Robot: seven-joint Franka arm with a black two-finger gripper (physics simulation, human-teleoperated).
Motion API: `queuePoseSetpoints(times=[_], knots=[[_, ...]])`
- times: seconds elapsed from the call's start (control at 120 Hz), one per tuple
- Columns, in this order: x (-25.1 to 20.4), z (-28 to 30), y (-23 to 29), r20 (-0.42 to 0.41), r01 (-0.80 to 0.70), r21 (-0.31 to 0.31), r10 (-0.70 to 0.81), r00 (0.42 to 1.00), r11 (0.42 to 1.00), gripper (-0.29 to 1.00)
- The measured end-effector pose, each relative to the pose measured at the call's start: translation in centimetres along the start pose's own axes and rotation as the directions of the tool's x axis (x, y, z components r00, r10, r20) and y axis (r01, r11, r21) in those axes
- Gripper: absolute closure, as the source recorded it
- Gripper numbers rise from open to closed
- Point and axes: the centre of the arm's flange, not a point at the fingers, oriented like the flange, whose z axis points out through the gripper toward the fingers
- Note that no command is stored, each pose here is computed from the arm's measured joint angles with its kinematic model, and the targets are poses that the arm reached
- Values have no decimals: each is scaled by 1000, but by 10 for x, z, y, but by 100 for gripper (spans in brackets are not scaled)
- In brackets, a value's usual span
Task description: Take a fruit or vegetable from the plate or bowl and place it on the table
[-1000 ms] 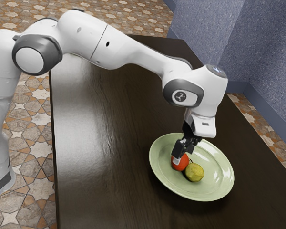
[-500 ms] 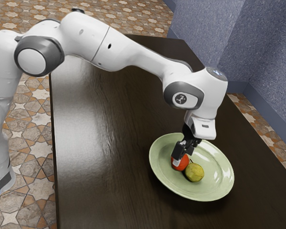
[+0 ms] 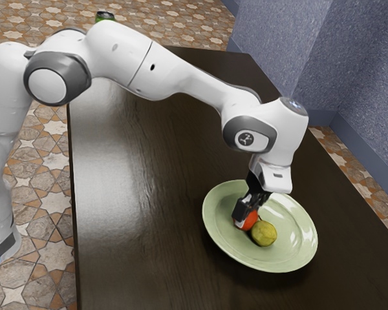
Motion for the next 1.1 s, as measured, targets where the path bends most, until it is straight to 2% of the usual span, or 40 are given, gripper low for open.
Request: queuePoseSetpoints(times=[0.292,0.525,0.758,1.1], knots=[[-3,-13,2,-5,15,14,-15,1000,1000,34],[-37,-65,-12,-24,81,60,-80,997,995,36],[-85,-122,-26,-43,164,98,-160,986,982,34],[-186,-132,-96,-6,370,94,-371,929,925,34]])
